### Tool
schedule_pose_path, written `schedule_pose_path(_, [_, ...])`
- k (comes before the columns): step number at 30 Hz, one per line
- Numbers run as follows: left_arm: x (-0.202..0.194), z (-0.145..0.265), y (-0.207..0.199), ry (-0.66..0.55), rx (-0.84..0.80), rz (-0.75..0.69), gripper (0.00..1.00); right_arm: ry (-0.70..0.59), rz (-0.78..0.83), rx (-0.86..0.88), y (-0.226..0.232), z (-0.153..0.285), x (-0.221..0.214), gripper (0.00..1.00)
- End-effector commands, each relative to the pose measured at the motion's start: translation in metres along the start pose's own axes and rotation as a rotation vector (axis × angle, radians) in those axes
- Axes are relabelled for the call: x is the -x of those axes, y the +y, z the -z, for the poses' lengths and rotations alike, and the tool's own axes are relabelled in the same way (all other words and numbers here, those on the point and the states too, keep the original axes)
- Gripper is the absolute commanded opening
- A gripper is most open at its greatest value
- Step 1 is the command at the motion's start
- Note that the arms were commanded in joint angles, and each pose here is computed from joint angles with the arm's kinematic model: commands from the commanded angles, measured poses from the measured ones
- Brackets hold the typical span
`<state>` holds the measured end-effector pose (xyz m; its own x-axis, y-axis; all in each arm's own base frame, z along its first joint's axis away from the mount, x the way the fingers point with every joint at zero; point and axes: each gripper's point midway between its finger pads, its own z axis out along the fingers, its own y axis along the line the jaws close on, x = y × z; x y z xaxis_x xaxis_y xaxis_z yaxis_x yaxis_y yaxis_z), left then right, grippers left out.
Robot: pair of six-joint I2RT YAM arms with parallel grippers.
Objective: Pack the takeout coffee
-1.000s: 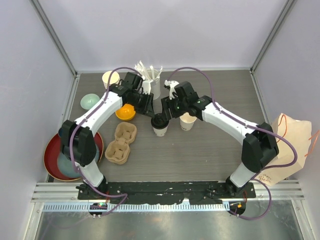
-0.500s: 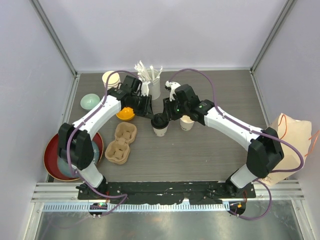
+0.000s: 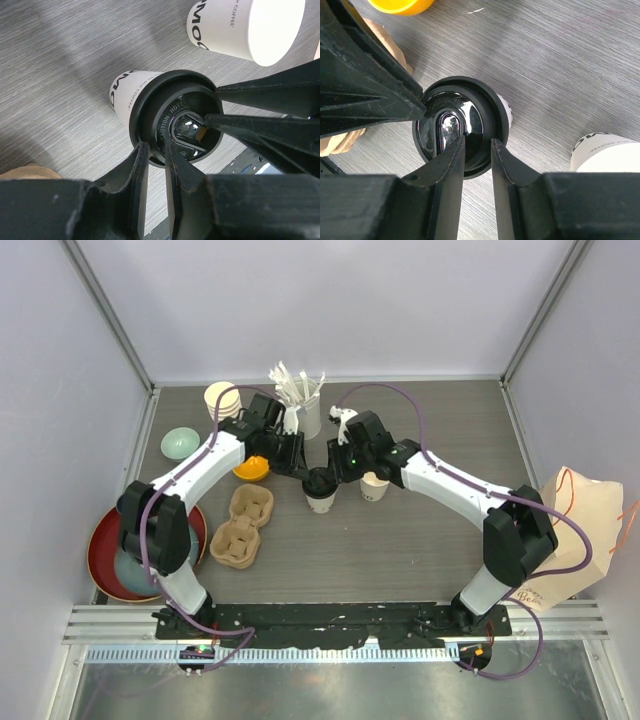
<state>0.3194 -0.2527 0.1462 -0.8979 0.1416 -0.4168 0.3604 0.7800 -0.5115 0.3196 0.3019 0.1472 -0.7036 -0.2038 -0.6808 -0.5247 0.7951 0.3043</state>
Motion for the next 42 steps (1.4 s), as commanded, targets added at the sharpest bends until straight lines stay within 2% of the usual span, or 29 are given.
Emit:
schedule_pose_path(1, [-0.002, -0.008, -0.004, 0.001, -0.033, 0.01, 0.23, -0.017, -0.021, 0.006, 0.001, -0.004, 0.0, 0.3])
schedule_pose_path(12, [-0.017, -0.009, -0.009, 0.029, -0.056, 0.001, 0.23, 0.042, -0.056, -0.023, -0.011, -0.008, -0.033, 0.16])
schedule_pose_path(23, [-0.049, -0.028, 0.018, 0.136, 0.008, 0.015, 0.22, 0.052, -0.098, -0.029, -0.017, -0.007, -0.06, 0.08])
schedule_pose_path(32, [-0.056, -0.033, 0.026, 0.153, 0.023, 0.006, 0.21, 0.038, -0.099, -0.037, -0.019, -0.004, -0.061, 0.06])
schedule_pose_path(37, [-0.026, -0.017, 0.01, 0.067, 0.01, -0.046, 0.22, -0.007, -0.1, -0.016, -0.011, 0.004, -0.042, 0.07])
schedule_pose_path(42, [-0.013, -0.005, -0.008, 0.031, -0.05, -0.078, 0.27, -0.053, -0.095, -0.009, -0.007, 0.008, -0.024, 0.19])
